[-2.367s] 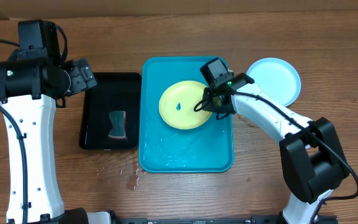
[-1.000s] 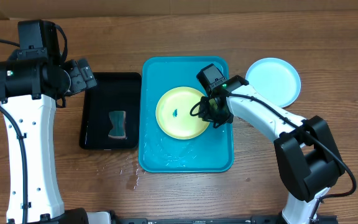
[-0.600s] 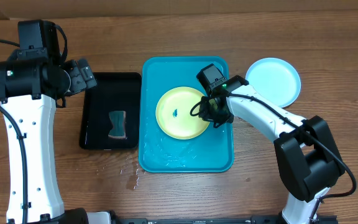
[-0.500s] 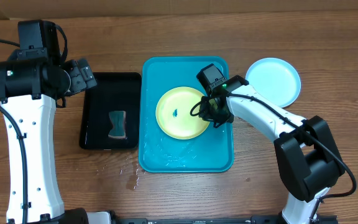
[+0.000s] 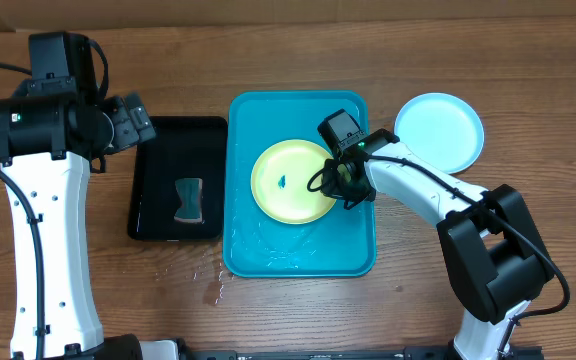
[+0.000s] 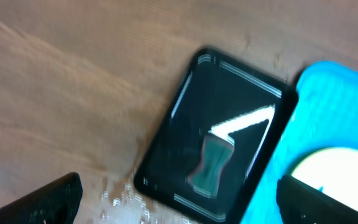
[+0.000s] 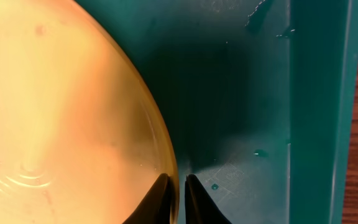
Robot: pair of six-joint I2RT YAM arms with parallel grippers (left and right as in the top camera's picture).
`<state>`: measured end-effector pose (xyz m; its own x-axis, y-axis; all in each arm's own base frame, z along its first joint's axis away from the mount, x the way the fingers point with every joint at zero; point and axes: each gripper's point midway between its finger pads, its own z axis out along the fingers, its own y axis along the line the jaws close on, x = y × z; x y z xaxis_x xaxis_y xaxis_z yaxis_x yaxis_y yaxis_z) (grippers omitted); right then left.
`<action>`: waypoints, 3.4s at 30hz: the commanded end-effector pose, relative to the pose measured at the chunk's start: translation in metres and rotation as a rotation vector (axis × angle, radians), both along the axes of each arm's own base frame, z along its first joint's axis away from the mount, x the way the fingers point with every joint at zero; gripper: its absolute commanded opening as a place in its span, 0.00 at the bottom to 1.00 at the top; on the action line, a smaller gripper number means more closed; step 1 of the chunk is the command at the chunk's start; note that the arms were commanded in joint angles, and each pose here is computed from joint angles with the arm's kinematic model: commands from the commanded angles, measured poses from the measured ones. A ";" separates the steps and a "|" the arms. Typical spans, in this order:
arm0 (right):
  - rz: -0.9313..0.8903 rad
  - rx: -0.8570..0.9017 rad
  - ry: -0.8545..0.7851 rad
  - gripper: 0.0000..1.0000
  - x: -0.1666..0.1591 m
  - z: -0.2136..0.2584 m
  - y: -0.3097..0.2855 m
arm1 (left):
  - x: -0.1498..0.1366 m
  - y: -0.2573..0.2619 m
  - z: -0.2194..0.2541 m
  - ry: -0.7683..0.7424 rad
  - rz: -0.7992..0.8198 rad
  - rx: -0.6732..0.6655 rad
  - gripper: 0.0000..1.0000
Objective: Clean dirty plates on tray and stack at the side
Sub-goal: 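Lower the left gripper to the black tray and grasp the sponge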
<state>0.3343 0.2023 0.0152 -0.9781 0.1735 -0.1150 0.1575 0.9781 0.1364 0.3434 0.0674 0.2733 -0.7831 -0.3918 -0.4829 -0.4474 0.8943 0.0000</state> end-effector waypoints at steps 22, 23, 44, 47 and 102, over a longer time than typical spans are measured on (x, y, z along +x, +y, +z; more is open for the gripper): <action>-0.003 -0.007 -0.022 0.15 0.007 0.006 0.001 | 0.013 -0.058 -0.023 0.003 -0.182 -0.256 1.00; -0.003 -0.006 -0.022 0.13 0.007 0.006 0.001 | 0.010 -0.060 -0.033 0.031 -0.185 -0.259 1.00; -0.004 -0.009 -0.024 0.04 0.007 0.004 0.001 | -0.007 -0.103 -0.188 0.385 -0.346 -0.263 0.74; -0.004 -0.009 -0.023 0.04 0.006 0.003 0.000 | -0.006 -0.103 -0.196 0.401 -0.345 -0.265 0.74; 0.000 -0.004 -0.024 0.22 0.007 0.003 0.001 | 0.020 -0.057 -0.206 0.361 -0.275 -0.133 0.04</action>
